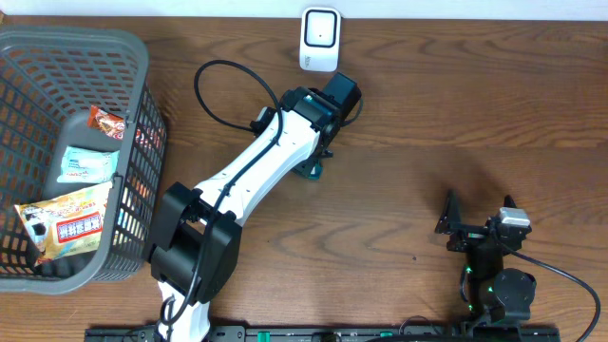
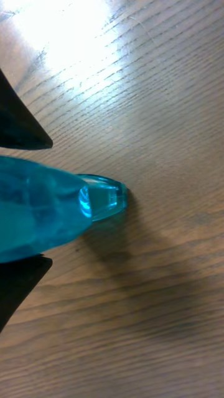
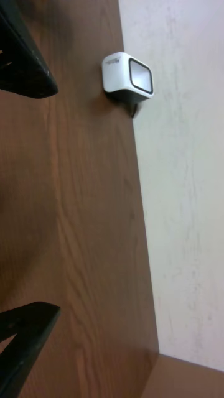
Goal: Scan the item barcode
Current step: 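Carry the blue bottle with the left gripper toward the white scanner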
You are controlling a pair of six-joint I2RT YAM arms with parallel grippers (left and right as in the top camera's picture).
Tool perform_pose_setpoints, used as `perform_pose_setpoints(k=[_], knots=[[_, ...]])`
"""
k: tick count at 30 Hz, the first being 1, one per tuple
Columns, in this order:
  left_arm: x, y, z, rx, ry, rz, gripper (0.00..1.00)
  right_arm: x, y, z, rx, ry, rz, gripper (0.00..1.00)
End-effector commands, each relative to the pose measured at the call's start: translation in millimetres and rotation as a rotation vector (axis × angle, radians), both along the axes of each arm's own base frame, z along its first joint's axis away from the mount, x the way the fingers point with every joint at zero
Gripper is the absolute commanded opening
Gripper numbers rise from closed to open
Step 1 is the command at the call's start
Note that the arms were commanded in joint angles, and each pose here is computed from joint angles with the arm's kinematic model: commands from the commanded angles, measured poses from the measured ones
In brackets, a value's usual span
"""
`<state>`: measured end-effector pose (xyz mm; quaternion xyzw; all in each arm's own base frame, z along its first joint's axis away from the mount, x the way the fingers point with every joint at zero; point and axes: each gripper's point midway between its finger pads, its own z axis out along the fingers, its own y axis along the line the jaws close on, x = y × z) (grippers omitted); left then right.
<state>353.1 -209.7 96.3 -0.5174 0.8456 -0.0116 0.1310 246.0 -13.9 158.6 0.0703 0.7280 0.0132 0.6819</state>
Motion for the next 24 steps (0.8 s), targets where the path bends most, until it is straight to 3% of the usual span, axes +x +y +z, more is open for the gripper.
perform_pose_setpoints(k=[1,6,9,12,13,24], knots=[[1,2,-13,0.033,0.024,0.005,0.58,0,3,-1,-0.013,0.000,0.010,0.99],[1,2,-13,0.033,0.024,0.005,0.66,0,3,-1,-0.013,0.000,0.010,0.99],[1,2,-11,0.034,0.023,-0.014,0.82,0,3,-1,-0.013,0.000,0.010,0.99],[5,-1,-3,0.035,0.011,-0.073,0.88,0,3,-1,-0.013,0.000,0.010,0.99],[7,-2,0,0.032,0.003,-0.084,0.96,0,3,-1,-0.013,0.000,0.010,0.99],[13,6,21,0.018,-0.037,-0.108,0.97,0,3,-1,-0.013,0.000,0.010,0.99]])
